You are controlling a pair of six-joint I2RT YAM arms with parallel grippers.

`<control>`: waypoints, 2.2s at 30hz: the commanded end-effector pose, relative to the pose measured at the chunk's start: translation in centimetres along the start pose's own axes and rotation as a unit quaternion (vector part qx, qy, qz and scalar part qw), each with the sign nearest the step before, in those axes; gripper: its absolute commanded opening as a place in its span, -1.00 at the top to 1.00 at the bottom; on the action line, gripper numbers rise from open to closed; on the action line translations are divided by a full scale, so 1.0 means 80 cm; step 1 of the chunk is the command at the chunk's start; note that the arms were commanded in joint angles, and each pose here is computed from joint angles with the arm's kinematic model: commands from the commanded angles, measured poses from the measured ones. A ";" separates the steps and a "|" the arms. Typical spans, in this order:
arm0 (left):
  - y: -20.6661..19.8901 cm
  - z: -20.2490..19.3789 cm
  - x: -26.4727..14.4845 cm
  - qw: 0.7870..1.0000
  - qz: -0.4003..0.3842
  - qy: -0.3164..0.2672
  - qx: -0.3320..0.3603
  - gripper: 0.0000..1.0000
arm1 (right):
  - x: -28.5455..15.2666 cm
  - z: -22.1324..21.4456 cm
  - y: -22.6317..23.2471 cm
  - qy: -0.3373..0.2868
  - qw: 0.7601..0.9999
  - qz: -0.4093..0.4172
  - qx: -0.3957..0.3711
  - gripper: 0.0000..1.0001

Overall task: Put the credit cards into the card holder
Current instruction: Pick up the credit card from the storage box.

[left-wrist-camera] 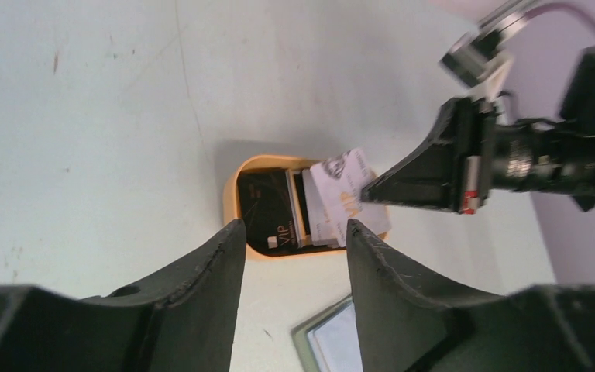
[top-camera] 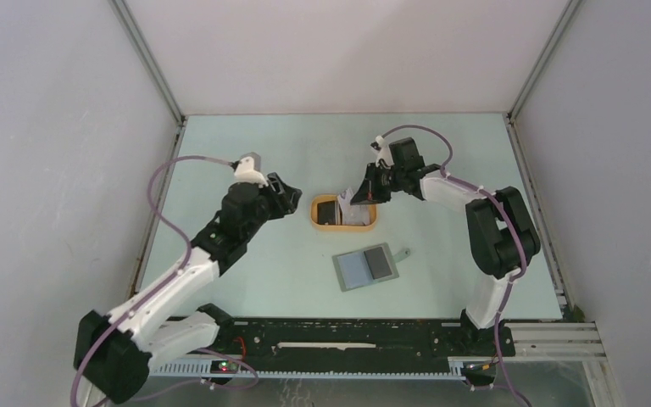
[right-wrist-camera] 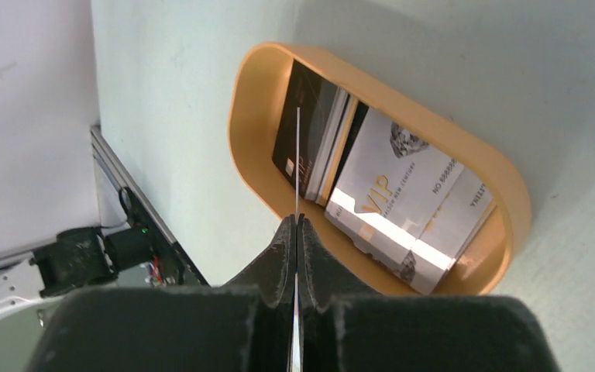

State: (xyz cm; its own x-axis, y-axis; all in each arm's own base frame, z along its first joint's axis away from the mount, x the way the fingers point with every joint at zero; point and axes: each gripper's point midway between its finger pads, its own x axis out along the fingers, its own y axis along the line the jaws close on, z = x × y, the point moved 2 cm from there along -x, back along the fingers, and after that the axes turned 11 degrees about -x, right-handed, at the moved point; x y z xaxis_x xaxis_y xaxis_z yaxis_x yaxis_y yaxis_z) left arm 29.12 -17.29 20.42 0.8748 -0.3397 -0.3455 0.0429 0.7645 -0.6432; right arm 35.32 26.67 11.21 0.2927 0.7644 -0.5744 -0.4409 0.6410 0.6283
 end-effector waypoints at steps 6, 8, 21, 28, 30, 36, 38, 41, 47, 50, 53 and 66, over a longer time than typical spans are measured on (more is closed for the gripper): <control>-0.016 0.034 -0.050 0.994 -0.071 -0.080 -0.023 -0.63 | -0.047 -0.007 0.021 0.017 0.992 0.025 -0.125 1.00; -0.021 0.023 -0.049 0.991 -0.104 -0.070 -0.047 -0.77 | -0.063 -0.009 0.032 0.014 0.987 0.048 -0.154 1.00; -0.065 -0.065 -0.086 0.938 -0.322 -0.019 -0.129 -0.75 | -0.146 -0.065 0.107 -0.015 0.935 0.297 -0.193 1.00; -0.099 -0.069 -0.082 0.920 -0.359 -0.014 -0.157 -0.69 | -0.157 -0.066 0.125 -0.010 0.920 0.342 -0.191 1.00; -0.108 -0.073 -0.077 0.915 -0.367 -0.001 -0.167 -0.63 | -0.159 -0.066 0.130 -0.010 0.918 0.347 -0.191 1.00; -0.131 -0.083 -0.071 0.895 -0.403 0.027 -0.188 -0.42 | -0.165 -0.062 0.134 -0.017 0.917 0.347 -0.197 1.00; -0.139 -0.085 -0.070 0.888 -0.418 0.036 -0.190 -0.34 | -0.165 -0.062 0.133 -0.015 0.917 0.348 -0.193 1.00; -0.151 -0.086 -0.069 0.876 -0.439 0.045 -0.198 -0.21 | -0.162 -0.063 0.133 -0.011 0.917 0.351 -0.191 1.00; -0.165 -0.096 -0.062 0.868 -0.449 0.072 -0.199 0.12 | -0.157 -0.067 0.135 -0.002 0.915 0.358 -0.187 1.00; -0.166 -0.100 -0.061 0.867 -0.449 0.082 -0.198 0.52 | -0.155 -0.068 0.134 0.000 0.915 0.358 -0.185 1.00; -0.167 -0.104 -0.058 0.866 -0.449 0.091 -0.198 0.95 | -0.154 -0.070 0.136 0.001 0.914 0.360 -0.188 1.00; -0.091 -0.151 -0.046 0.919 -0.340 0.148 -0.134 1.00 | -0.178 -0.078 0.075 -0.010 0.904 0.186 -0.386 -0.52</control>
State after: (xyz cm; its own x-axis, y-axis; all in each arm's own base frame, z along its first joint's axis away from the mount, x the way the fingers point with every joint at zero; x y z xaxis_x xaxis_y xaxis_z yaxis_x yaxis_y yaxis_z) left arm 20.61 -29.03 21.11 0.5267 -0.8288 0.1889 0.3986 0.0445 -0.9161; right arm 23.41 21.87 20.53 -0.0760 0.9703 -0.2298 -0.8813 0.0424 0.4706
